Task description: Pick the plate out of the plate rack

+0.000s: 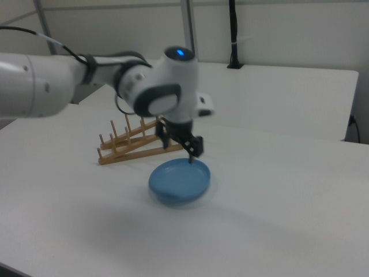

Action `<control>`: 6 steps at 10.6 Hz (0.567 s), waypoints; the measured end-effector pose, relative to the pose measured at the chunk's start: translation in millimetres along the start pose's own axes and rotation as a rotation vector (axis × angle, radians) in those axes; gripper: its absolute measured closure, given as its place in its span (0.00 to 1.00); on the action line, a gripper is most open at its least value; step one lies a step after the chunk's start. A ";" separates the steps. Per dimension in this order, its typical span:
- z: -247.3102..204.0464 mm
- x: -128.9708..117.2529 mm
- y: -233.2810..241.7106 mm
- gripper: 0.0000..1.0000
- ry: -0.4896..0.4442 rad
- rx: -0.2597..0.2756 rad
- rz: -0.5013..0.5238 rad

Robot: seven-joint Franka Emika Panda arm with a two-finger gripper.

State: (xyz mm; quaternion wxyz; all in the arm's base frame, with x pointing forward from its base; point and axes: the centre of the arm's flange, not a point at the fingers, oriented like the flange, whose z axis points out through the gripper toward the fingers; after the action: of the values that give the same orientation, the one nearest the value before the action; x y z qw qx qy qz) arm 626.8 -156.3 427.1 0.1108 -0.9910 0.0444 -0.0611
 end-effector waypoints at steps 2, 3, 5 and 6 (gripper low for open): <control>-35.7 -1.7 -78.0 0.00 -0.045 -0.118 -0.024; -53.3 -4.2 -110.0 0.00 -0.029 -0.189 -0.030; -85.5 -20.0 -151.6 0.00 -0.038 -0.280 -0.046; -102.1 -32.8 -165.0 0.00 -0.079 -0.288 -0.055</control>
State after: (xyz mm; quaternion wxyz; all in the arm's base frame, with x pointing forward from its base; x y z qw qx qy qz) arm 593.3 -14.5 559.4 -0.0323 -0.9991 0.0211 -0.0183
